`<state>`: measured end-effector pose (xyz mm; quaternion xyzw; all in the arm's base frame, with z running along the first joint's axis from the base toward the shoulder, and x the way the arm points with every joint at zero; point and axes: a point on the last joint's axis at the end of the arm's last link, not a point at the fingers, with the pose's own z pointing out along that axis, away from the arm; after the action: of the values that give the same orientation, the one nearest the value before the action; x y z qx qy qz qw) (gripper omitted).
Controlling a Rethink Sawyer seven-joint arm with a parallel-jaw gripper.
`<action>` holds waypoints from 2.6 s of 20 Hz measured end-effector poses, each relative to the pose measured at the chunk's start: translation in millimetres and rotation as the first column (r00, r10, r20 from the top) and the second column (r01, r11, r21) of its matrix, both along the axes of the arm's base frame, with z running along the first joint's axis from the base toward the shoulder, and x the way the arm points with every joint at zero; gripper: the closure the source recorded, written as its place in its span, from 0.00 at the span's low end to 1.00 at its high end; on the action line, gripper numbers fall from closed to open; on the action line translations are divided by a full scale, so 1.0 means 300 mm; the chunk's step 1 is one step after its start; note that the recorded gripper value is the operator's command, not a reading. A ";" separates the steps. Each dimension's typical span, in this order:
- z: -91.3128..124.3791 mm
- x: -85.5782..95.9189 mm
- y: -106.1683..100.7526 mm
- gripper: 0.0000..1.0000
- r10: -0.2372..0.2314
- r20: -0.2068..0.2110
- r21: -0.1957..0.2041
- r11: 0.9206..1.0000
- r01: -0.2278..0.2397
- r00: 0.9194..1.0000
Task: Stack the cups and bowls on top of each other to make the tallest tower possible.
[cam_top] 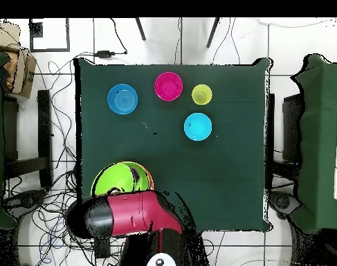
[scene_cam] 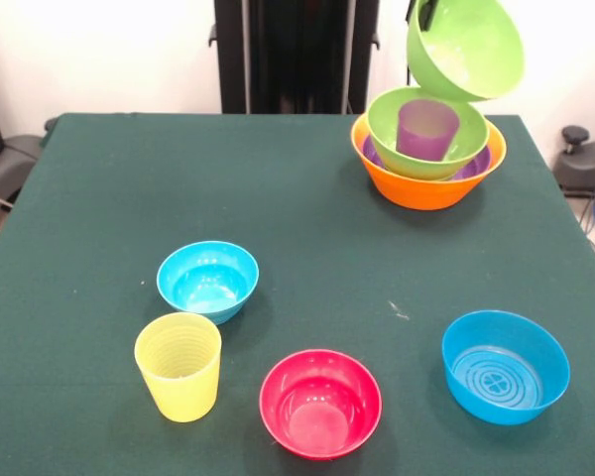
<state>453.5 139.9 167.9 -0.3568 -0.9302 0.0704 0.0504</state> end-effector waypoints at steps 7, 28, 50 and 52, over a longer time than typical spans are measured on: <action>0.014 0.091 -0.049 1.00 -0.030 0.038 0.005 1.000 0.030 0.999; -0.122 0.169 -0.064 1.00 -0.040 -0.009 0.009 0.999 0.040 0.999; -0.061 0.173 -0.083 0.00 -0.049 0.025 0.008 0.999 0.049 0.998; -0.054 0.175 -0.085 0.00 -0.051 0.031 0.009 0.999 0.051 0.998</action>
<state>506.2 114.3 151.8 -0.3814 -0.9217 0.0598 0.0390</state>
